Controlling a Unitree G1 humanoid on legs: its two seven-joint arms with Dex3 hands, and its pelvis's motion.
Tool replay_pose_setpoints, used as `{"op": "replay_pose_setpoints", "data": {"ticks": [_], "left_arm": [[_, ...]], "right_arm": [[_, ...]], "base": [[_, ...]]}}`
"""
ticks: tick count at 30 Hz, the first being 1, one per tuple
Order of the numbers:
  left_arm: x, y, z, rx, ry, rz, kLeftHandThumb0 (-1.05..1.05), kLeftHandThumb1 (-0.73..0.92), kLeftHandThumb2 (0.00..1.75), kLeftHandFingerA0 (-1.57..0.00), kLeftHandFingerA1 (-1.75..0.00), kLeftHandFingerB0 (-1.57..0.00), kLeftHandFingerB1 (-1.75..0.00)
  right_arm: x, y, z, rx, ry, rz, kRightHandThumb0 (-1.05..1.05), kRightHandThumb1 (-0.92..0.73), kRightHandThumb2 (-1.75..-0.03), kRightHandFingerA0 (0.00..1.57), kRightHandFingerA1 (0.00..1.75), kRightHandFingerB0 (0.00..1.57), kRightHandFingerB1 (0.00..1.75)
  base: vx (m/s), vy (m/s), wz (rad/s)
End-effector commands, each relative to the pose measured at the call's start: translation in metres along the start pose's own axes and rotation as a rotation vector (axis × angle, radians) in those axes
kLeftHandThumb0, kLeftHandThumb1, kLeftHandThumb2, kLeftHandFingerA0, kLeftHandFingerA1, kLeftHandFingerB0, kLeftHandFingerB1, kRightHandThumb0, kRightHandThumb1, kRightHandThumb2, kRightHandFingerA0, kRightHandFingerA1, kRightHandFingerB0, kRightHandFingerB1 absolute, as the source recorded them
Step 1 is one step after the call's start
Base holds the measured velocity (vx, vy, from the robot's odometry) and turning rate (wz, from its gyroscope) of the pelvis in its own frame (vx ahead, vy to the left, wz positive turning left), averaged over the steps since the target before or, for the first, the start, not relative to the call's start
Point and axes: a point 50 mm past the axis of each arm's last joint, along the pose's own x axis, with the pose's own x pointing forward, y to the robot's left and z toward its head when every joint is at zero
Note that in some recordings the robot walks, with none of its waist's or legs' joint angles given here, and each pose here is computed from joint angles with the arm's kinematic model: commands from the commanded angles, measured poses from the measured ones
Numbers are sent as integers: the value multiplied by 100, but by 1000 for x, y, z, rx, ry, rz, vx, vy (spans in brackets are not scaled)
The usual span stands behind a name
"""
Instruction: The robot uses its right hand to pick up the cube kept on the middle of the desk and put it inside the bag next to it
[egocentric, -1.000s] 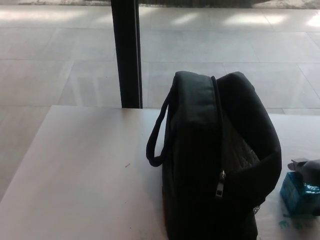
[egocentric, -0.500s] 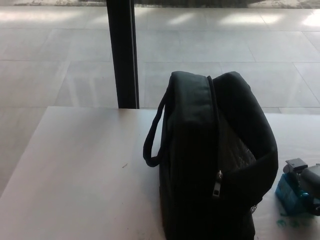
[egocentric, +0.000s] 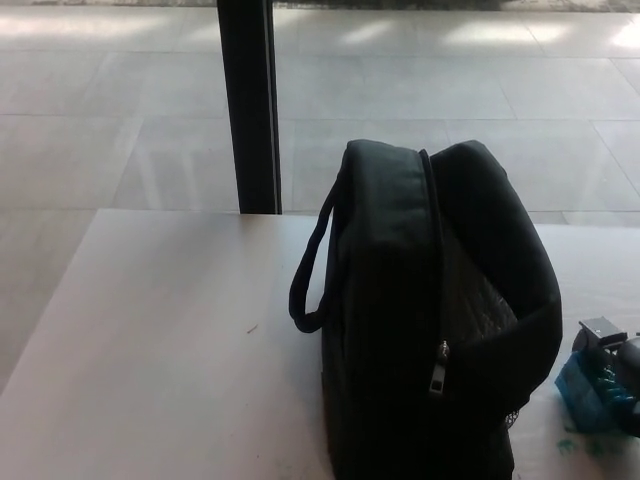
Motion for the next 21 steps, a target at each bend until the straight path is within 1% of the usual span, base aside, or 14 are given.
{"op": "replay_pose_setpoints", "data": {"ticks": [1,2,5,6,7,8,9,11,12,13,15,16,17,21], "left_arm": [[-5,9,1,-14,7,29,-67,71,61,-32,-50,-35,-40],[-7,11,-1,2,15,31,-67,72,61,-31,-48,-34,-40],[-8,13,-1,-23,17,37,-66,70,61,-31,-48,-32,-39],[-8,13,-1,-10,21,38,-67,70,61,-32,-48,-31,-38],[-8,13,-1,-4,22,38,-67,70,61,-32,-48,-31,-38],[-8,13,-1,-4,23,39,-66,53,95,-32,-59,-19,-49],[-7,13,-1,-3,23,42,-69,66,62,-32,-48,-30,-38],[-7,13,0,-1,22,43,-69,66,62,-32,-48,-30,-38],[-7,13,0,7,23,42,-68,70,62,-33,-48,-31,-38],[-7,13,0,11,23,39,-68,70,61,-33,-48,-30,-38],[-9,14,-1,13,25,37,-72,65,65,-31,-49,-27,-39],[-9,14,-1,8,24,33,-65,53,96,-31,-60,-16,-48],[-9,14,-1,9,24,32,-69,67,62,-32,-49,-29,-39],[-9,13,0,13,25,37,-69,70,62,-34,-50,-31,-39]], "right_arm": [[-9,-8,-13,38,-34,-84,-20,-64,-91,77,175,64,164],[-12,-34,-24,128,-11,-175,-15,-63,-91,88,167,72,140],[-10,-56,-28,189,30,-209,-15,-63,-91,85,164,74,139],[-12,-72,-31,204,24,-260,-15,-63,-88,87,158,84,106],[-13,-79,-32,210,21,-281,-15,-63,-88,87,158,84,106],[-14,-88,-33,214,19,-308,-15,-65,-88,82,167,72,139],[-15,-105,-36,229,15,-362,-14,-64,-93,82,169,72,144],[-15,-111,-37,250,11,-382,-14,-64,-93,82,169,72,144],[-18,-138,-41,291,33,-487,-13,-57,-103,84,172,75,152],[-19,-150,-43,327,25,-546,-13,-54,-111,90,172,78,152],[-19,-168,-43,369,43,-587,-15,-58,-110,90,172,78,147],[-20,-177,-43,387,43,-609,-16,-57,-113,89,174,77,150],[-21,-181,-43,400,37,-623,-17,-55,-114,89,175,75,153],[-24,-206,-32,454,-31,-712,-21,-52,-119,90,175,77,158]], "base": [[0,0,0],[0,0,0],[0,0,0],[0,0,0],[0,0,0],[0,0,0],[0,0,0],[0,0,0],[0,0,0],[0,0,0],[0,0,0],[0,0,0],[0,0,0],[0,0,0]]}}
